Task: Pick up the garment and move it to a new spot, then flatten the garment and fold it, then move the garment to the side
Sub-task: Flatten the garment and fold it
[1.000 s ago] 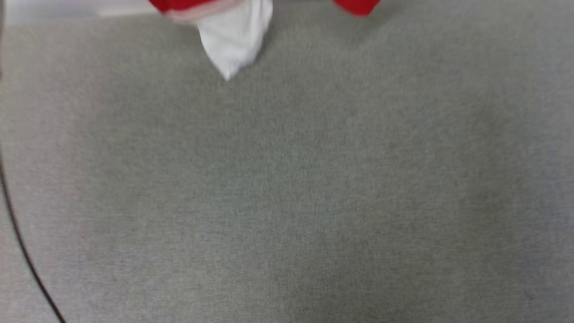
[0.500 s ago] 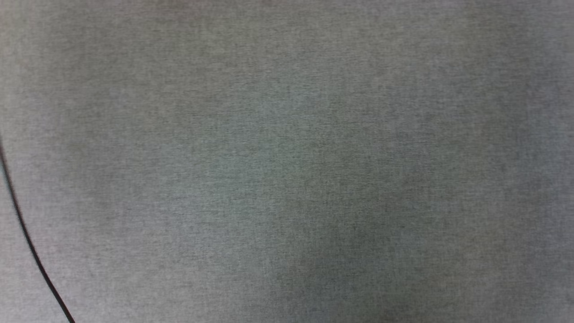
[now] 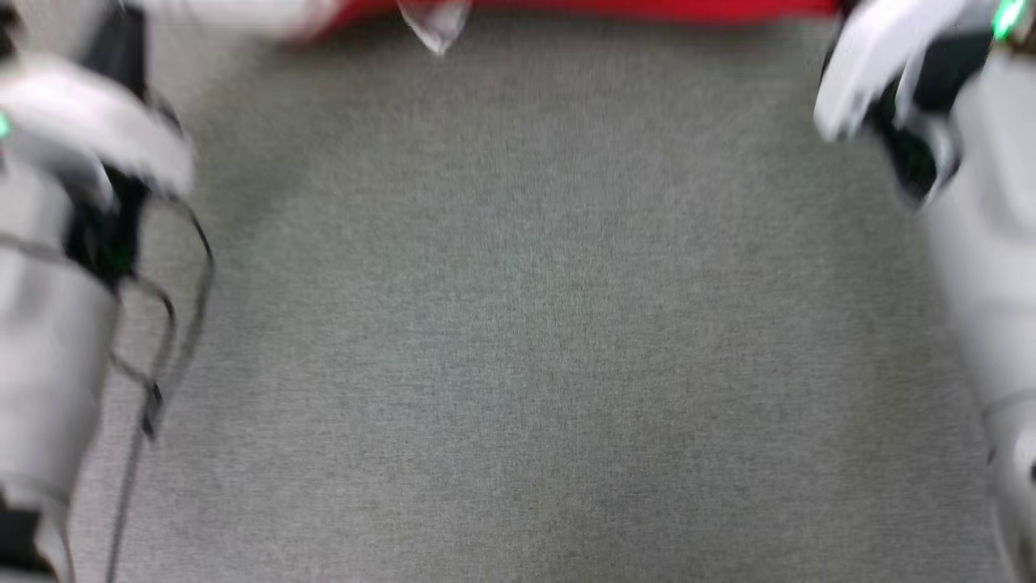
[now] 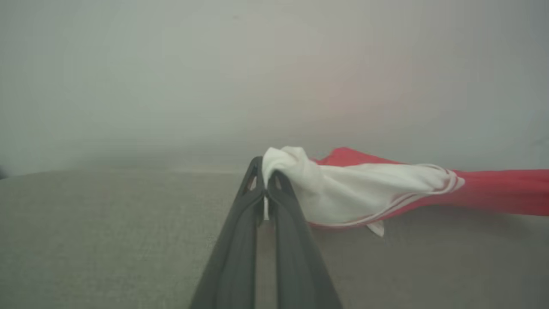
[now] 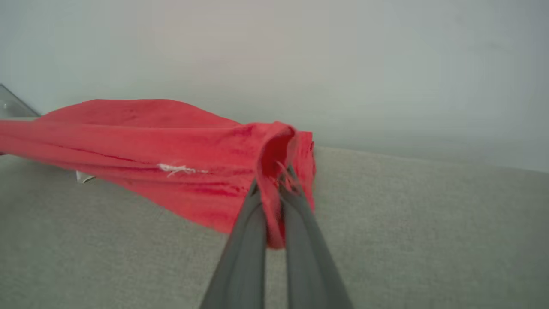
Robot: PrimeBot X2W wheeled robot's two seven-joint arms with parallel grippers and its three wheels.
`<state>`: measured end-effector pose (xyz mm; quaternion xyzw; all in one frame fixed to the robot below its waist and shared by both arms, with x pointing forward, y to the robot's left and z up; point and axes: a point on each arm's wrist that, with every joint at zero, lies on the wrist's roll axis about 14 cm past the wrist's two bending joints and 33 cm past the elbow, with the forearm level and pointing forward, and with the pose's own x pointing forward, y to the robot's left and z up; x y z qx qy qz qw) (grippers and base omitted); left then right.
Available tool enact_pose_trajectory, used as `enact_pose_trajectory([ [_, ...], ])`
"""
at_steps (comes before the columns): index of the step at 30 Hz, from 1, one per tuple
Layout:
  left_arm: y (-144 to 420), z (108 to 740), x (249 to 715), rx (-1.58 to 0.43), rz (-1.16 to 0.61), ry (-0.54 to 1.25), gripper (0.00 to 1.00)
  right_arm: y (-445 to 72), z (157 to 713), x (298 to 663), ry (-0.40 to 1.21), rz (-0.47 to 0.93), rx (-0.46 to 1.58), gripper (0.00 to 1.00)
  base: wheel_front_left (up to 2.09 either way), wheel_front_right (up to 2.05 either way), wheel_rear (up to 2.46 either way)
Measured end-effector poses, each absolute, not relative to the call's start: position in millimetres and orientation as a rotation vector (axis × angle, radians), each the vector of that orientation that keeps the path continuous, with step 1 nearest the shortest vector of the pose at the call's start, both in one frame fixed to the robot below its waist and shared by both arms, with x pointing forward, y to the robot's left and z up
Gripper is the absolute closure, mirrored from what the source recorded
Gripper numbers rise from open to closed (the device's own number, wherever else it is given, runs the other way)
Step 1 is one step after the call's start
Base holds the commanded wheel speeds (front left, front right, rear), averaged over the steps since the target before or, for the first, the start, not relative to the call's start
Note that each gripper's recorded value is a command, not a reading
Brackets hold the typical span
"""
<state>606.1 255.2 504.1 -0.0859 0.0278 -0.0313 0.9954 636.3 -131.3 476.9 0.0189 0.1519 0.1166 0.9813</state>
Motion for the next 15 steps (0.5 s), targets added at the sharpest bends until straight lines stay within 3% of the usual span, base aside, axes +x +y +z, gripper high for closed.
enact_pose_trajectory([
  [6,261.2,454.8,520.8,-0.259,-0.016,0.187,1.0,-141.5,440.0,561.6,0.406,0.24,0.055,1.0,0.0,0.0,0.0],
  [15,268.1,433.1,408.3,-0.299,0.048,0.256,1.0,-156.0,423.7,462.3,0.478,0.262,0.088,1.0,0.0,0.0,0.0],
])
